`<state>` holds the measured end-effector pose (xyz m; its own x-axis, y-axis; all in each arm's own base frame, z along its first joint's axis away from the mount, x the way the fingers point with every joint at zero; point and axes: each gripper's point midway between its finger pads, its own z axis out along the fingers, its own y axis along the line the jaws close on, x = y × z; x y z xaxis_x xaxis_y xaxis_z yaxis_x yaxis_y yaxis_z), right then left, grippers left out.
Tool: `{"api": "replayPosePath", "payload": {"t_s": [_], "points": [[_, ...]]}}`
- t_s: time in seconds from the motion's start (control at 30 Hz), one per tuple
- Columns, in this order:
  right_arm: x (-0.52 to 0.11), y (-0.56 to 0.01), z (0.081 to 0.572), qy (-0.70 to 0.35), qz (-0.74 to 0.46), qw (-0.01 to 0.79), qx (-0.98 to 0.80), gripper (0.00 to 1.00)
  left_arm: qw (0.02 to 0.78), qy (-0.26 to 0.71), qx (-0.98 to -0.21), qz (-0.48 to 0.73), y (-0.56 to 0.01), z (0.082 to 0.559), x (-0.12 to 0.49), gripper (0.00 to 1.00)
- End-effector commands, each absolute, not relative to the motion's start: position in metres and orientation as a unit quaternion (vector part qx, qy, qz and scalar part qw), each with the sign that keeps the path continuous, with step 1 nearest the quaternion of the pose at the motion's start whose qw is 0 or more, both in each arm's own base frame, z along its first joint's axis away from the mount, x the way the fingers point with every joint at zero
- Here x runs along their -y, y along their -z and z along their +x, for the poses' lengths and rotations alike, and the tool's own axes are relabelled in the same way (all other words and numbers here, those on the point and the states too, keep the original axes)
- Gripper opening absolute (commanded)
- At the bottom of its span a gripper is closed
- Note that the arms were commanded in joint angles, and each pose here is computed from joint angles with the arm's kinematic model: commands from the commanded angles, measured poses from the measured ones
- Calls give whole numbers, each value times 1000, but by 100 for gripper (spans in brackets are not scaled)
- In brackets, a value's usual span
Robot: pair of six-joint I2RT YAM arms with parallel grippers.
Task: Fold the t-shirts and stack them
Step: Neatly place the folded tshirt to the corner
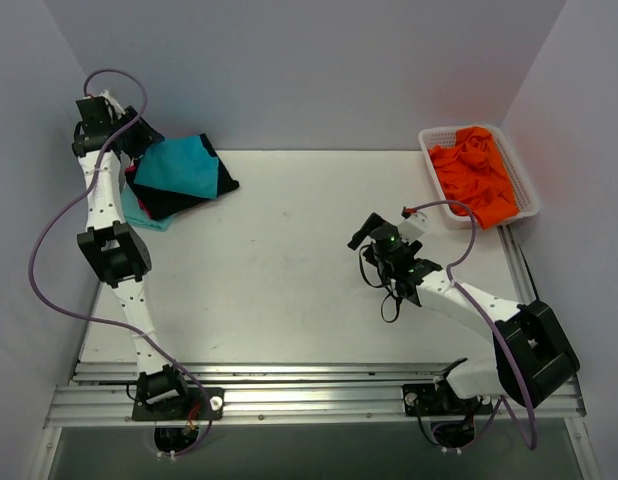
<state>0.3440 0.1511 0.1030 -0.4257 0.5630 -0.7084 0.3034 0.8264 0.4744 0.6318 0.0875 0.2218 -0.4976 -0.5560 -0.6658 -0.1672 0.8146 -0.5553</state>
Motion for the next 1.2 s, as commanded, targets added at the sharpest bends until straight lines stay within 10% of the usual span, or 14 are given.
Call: {"api": "replayPosePath", "payload": {"t_s": [0.0, 0.27, 0.67, 0.9, 1.17], "points": [[-151, -100, 345, -139, 256, 471, -833, 100, 467, 214, -824, -242, -222, 641, -101, 83], [-156, -96, 346, -139, 250, 465, -838, 100, 425, 124, -831, -336, -182, 621, -141, 94], [-177, -100, 340, -124, 225, 473, -843, 100, 552, -106, -691, -454, -353, 504, -193, 94], [-194, -117, 338, -125, 209, 496, -833, 100, 659, 16, -658, -363, -428, 442, -88, 94], [-225, -176, 320, -113, 159, 559, -806, 100, 617, 149, -752, -179, -323, 369, 73, 94]]}}
